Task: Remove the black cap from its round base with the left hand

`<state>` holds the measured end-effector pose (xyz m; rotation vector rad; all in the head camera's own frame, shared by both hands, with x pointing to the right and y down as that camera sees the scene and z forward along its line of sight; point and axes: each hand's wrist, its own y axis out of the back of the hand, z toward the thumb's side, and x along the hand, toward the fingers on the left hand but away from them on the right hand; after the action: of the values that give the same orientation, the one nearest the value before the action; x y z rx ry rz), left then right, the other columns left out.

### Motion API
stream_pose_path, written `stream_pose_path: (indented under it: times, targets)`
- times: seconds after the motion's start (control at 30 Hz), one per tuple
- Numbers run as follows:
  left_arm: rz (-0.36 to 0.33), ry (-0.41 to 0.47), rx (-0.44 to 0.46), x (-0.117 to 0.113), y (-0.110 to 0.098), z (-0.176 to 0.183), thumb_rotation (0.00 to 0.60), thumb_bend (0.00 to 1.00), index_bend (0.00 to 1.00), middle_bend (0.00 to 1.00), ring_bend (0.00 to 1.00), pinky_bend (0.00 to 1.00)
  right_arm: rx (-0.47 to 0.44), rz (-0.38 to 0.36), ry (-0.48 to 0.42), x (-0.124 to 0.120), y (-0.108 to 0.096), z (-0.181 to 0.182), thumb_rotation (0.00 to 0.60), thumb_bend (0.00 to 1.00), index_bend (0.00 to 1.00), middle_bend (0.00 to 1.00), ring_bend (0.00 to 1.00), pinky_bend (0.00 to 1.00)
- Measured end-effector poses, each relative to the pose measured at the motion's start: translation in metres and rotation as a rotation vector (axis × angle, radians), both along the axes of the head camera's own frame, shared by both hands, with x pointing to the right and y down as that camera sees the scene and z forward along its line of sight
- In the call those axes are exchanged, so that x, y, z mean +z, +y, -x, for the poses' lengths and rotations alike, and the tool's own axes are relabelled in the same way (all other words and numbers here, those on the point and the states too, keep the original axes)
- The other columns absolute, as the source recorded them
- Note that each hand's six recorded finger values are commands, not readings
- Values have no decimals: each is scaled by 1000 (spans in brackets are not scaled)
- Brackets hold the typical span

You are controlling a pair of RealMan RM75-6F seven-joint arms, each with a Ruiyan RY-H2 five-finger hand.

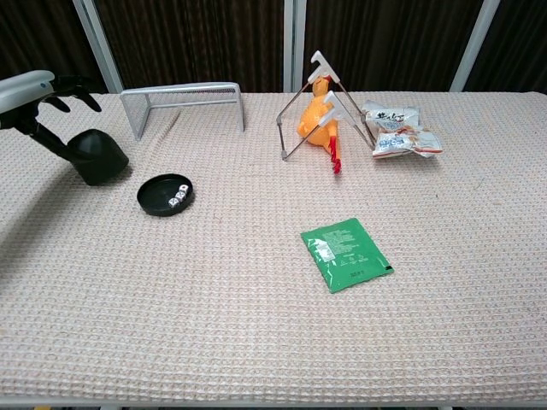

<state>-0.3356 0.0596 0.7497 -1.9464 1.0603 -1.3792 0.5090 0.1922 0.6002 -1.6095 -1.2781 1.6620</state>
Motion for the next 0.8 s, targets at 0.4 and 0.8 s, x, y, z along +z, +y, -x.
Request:
stream_pose_path:
  times: [0.4,0.8]
  targets:
    - [-83,-114,30,-40,2,21,600,53,138,200,80,197,-14,-35,8,-7,-5,-3,600,200,0,15,0,0]
    - [-211,-329,-51,-104,72,93,600,76,138,198,80,196,-34,-63,-41,-6,0,0,600,198,0,16,0,0]
